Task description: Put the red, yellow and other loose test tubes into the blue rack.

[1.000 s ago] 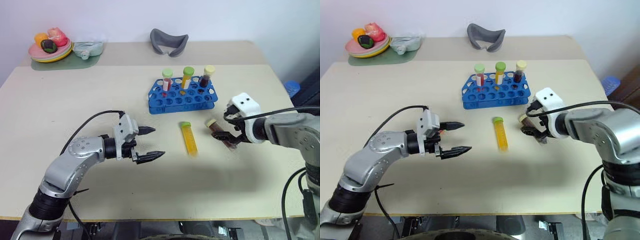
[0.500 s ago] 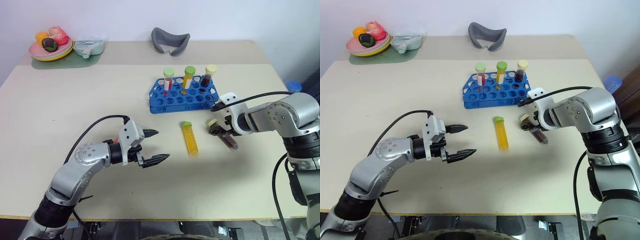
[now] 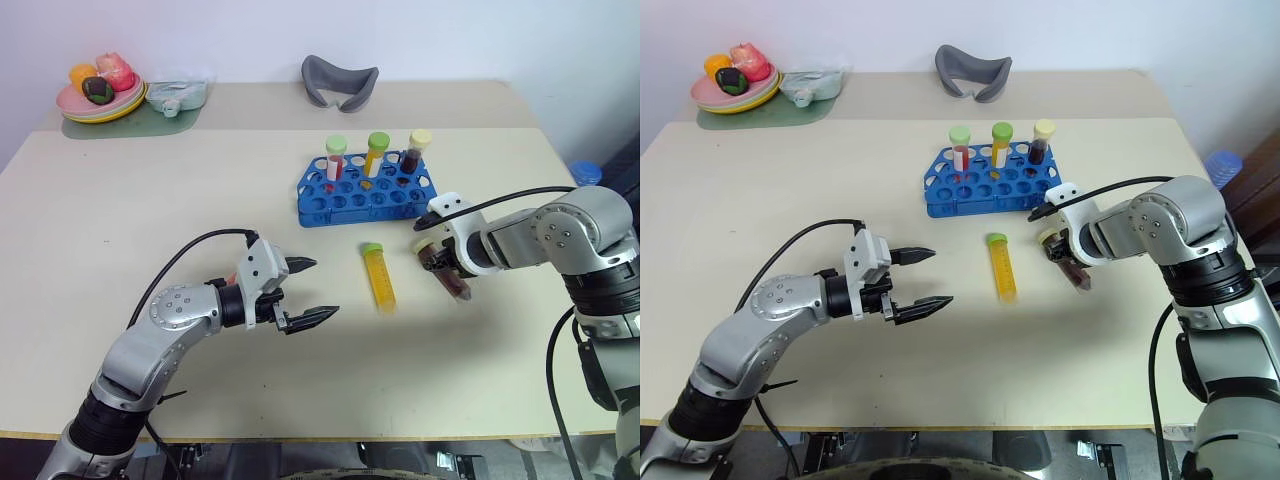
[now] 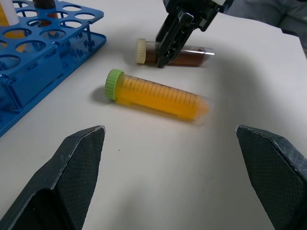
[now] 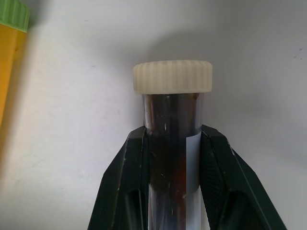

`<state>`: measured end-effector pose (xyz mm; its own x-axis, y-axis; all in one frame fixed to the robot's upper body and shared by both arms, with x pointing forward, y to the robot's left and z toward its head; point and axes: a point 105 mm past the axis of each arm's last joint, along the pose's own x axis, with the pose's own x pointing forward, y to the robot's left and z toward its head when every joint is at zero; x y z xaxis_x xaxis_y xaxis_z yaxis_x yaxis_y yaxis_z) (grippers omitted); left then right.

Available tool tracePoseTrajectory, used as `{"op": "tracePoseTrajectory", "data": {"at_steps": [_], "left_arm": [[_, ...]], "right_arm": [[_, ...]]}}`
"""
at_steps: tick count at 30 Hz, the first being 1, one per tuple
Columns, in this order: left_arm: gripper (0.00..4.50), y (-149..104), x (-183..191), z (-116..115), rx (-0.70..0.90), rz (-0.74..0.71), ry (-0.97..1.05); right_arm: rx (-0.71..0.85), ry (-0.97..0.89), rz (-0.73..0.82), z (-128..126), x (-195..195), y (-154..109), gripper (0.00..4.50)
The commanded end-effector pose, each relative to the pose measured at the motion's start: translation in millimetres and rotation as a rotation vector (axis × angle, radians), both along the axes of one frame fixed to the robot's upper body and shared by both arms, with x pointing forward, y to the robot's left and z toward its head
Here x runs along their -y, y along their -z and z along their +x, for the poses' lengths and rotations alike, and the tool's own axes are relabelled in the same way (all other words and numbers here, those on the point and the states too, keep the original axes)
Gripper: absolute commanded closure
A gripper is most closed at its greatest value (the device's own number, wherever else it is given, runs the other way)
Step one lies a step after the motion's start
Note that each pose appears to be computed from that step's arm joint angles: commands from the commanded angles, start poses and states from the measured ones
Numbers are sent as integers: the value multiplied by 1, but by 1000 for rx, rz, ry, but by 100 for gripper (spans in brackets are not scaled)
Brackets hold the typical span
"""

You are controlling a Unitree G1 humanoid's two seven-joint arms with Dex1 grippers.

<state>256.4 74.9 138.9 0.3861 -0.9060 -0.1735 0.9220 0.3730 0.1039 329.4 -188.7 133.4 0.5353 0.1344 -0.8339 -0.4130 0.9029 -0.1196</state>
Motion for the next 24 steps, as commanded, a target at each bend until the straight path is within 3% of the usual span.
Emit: {"op": "tracePoseTrajectory", "data": {"at_steps": [1, 4, 8, 12, 14, 19, 24], "left_arm": [[0, -12, -1, 0, 52, -18, 8], [0, -10, -2, 2, 53, -14, 6], [0, -9, -7, 4, 60, -10, -25], [0, -9, -18, 13, 67, -44, -117], [0, -10, -21, 21, 78, -76, -172], [0, -12, -24, 43, 119, -127, -266], [0, -18, -21, 50, 140, -158, -265]], "right_arm": [[65, 17, 6, 4, 2, -16, 369], [111, 22, 34, 6, 0, -24, 369], [459, -35, 222, 15, -19, -81, 369], [741, 34, 360, 19, -20, -111, 369], [869, 138, 455, 21, -17, -116, 369], [1137, 174, 336, 30, -28, -108, 369], [1260, 267, 393, 44, -29, -99, 369]]}}
